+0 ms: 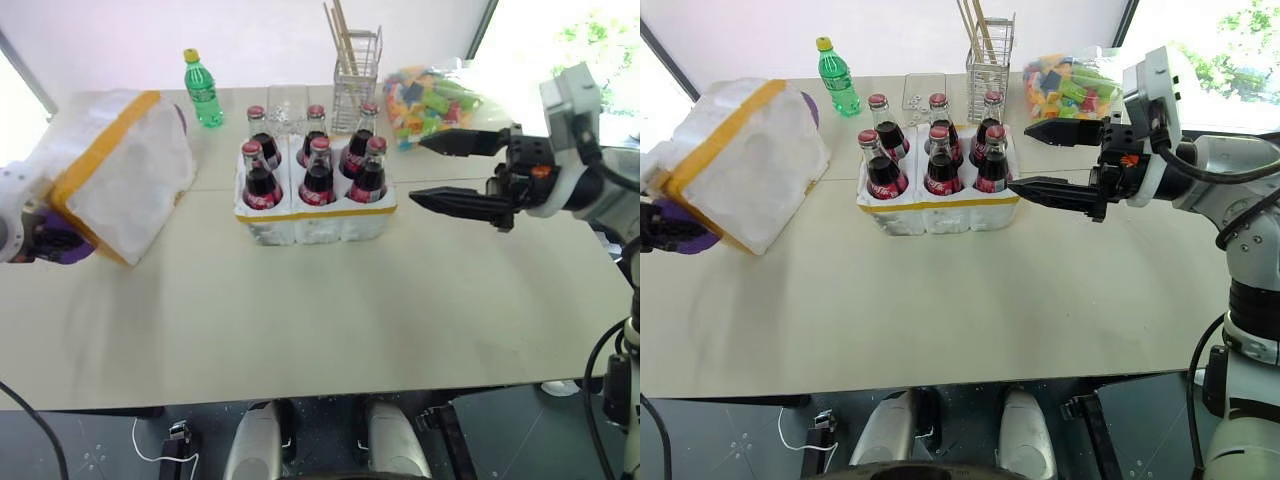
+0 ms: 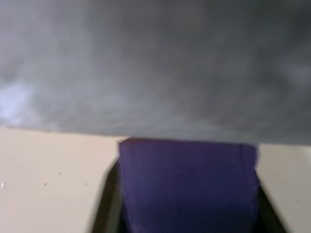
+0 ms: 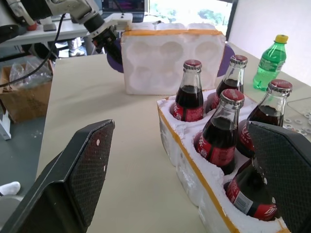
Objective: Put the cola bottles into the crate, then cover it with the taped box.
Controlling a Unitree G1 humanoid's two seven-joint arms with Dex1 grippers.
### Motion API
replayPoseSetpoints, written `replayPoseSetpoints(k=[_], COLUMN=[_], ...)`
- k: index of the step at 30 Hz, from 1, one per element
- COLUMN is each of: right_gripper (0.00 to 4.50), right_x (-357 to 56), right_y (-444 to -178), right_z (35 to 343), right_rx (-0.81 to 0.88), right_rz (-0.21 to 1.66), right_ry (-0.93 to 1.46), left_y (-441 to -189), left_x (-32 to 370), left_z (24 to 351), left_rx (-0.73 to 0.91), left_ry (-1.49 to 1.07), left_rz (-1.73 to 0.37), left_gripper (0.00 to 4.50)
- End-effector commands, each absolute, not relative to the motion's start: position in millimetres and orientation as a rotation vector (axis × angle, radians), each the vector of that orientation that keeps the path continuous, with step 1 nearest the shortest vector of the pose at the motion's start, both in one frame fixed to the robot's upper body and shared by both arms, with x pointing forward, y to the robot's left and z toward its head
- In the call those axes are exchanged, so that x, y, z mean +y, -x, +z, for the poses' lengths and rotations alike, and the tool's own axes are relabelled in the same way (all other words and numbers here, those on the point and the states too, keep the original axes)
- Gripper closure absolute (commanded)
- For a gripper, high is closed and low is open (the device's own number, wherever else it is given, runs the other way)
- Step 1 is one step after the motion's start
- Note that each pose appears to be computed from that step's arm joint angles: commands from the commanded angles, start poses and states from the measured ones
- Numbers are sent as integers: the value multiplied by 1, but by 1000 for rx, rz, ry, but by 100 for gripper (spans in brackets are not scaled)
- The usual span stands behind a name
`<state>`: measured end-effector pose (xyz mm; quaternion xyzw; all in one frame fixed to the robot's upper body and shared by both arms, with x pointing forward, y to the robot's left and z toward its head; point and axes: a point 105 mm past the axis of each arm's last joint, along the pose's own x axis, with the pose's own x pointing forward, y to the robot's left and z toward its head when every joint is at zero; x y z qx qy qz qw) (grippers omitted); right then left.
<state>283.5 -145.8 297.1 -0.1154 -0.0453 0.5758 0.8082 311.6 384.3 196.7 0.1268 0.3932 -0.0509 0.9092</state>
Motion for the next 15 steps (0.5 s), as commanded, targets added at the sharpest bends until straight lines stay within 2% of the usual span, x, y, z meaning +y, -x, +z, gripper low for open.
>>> replayPoseSetpoints(k=[1, 8, 15], right_gripper=[0, 0, 0], right_x=[-146, -161, -171], right_y=[-278, -289, -294], right_z=[305, 301, 305], right_rx=[-136, -91, -85], right_rz=[1235, 1160, 1119], right_ry=[269, 305, 302], left_y=[-315, -320, -335], left_x=[379, 365, 354], left_z=[218, 252, 304], left_rx=[747, 626, 282], left_ry=[-255, -506, -846], left_rz=[-125, -122, -7], left_gripper=[413, 413, 413])
